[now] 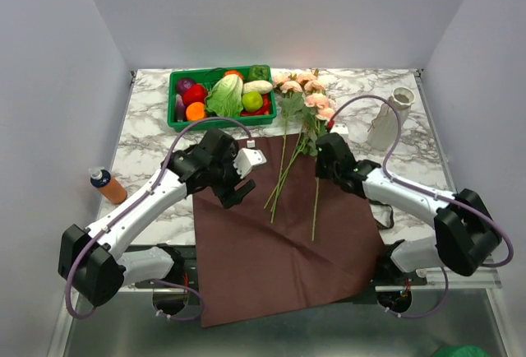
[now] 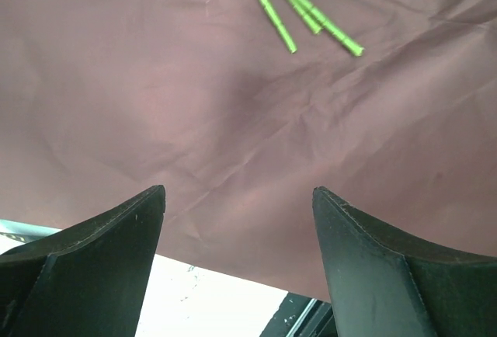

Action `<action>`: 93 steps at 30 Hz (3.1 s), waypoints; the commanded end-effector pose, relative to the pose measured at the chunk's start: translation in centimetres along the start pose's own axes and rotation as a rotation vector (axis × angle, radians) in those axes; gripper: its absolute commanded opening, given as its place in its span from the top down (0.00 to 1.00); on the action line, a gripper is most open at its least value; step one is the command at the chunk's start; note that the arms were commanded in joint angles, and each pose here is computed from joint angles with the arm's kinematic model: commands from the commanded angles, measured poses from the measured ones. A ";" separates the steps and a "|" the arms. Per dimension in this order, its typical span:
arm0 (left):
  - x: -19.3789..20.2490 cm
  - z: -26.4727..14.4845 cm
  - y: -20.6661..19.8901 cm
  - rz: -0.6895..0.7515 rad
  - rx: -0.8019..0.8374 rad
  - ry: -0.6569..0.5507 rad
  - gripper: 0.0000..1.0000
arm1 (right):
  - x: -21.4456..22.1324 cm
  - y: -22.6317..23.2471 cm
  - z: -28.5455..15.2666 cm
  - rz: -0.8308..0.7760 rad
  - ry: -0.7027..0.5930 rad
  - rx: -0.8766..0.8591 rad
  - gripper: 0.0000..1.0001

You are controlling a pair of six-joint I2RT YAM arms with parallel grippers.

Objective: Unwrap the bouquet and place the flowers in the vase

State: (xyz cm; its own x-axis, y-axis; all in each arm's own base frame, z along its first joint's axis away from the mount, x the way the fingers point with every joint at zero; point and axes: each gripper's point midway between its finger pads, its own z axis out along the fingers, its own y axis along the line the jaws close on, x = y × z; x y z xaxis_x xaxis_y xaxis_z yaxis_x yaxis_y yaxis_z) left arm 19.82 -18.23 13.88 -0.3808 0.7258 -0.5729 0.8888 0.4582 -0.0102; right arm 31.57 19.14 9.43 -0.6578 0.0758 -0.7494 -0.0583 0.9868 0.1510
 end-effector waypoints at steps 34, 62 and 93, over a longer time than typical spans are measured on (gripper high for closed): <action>-4.4 -2.4 11.3 -0.234 -0.040 -0.179 0.17 | -40.2 -17.2 -27.5 -0.035 -1.421 0.995 0.99; -3.6 -3.7 12.5 -0.274 -0.001 -0.216 0.17 | -36.4 -19.8 -20.0 -0.076 -1.331 1.058 0.99; -3.9 -4.7 12.5 -0.272 -0.002 -0.257 0.18 | -35.3 -20.6 -20.3 -0.047 -1.303 1.047 0.99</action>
State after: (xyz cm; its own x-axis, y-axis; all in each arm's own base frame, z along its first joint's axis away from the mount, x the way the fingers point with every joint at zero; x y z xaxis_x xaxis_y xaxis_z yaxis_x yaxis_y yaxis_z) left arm 31.64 -12.71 18.30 -0.5615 0.4377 -0.7022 0.7440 0.6386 -0.1969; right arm 43.95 -5.56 43.50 0.2183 -0.4995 -0.8383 0.7753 0.6105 -0.1619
